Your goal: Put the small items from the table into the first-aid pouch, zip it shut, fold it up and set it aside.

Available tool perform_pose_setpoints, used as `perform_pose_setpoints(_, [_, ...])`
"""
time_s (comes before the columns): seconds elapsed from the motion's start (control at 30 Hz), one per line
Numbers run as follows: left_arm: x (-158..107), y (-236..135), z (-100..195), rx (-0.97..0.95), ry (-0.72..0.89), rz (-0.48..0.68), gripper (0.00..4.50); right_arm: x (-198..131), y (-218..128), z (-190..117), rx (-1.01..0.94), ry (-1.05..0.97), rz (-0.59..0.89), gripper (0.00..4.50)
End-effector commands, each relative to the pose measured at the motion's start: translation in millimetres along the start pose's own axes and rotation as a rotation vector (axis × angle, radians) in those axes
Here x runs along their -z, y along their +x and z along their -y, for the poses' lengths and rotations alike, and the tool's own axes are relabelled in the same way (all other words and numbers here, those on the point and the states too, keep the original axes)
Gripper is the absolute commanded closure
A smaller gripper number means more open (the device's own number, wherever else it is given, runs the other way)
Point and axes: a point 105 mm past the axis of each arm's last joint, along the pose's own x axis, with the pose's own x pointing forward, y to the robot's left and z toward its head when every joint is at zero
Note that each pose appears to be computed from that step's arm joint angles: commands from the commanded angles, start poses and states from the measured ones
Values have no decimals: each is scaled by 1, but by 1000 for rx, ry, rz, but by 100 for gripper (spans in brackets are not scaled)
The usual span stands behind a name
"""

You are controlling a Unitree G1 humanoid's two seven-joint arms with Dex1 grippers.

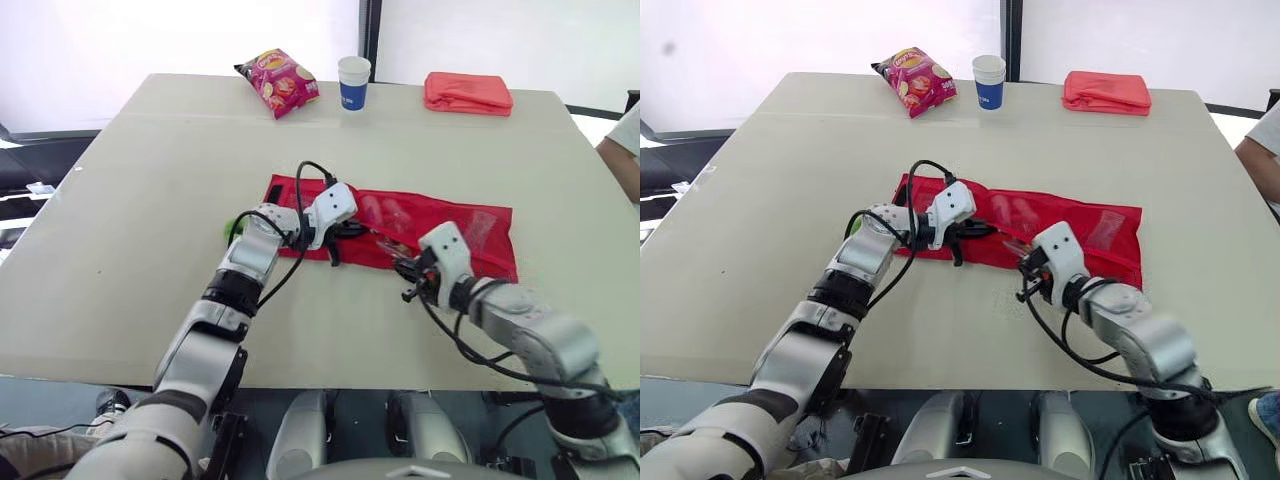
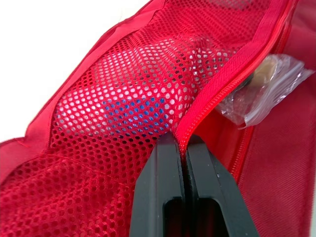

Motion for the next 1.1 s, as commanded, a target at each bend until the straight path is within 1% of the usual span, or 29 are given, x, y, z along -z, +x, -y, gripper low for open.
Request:
perform_pose_setpoints(0.03, [-20,-3,8,5,17,53,450,-9,4,19,114,-26,20,445])
perform_pose_setpoints(0.2, [-16,-3,24,34,1,38,450,-16,12,43,232,-108,15,445])
perform_pose_setpoints(0.4, [-11,0,35,64,3,8,450,-35,21,53,293,-177,73,445])
perform_pose_setpoints(0.5, [-9,3,35,64,5,3,450,-38,25,51,286,-196,109,445])
perform_pose_setpoints(0.57, [-8,5,33,55,17,0,450,-35,24,43,237,-174,114,445])
perform_pose_setpoints(0.6, [-8,5,30,43,31,-2,450,-32,19,37,187,-168,116,445])
perform_pose_setpoints(0.67, [-5,5,24,31,60,-5,450,-31,6,31,129,-89,139,445])
perform_pose_setpoints(0.73, [-2,1,18,31,117,-6,450,-30,-14,29,89,-62,151,396])
perform_pose_setpoints(0.77, [-1,-1,16,37,146,1,450,-29,-25,29,76,-54,150,379])
perform_pose_setpoints(0.8, [-1,-4,14,52,171,15,450,-26,-34,28,58,-42,146,340])
perform_pose_setpoints(0.83, [-1,-8,13,72,196,24,450,-24,-44,26,40,-22,143,275])
perform_pose_setpoints(0.87, [0,-10,13,87,213,32,450,-22,-51,25,25,-9,139,249])
perform_pose_setpoints(0.9, [1,-15,12,112,240,41,450,-20,-60,27,24,-2,131,237])
perform_pose_setpoints(0.93, [0,-19,12,141,261,58,450,-18,-67,30,33,9,122,170])
perform_pose_setpoints(0.97, [0,-25,10,152,272,69,450,-16,-75,34,46,17,110,144])
perform_pose_setpoints(1.03, [1,-38,5,190,295,83,450,-12,-91,52,125,50,89,144])
perform_pose_setpoints(1.1, [-2,-47,-3,183,260,109,450,-4,-101,76,234,109,45,144])
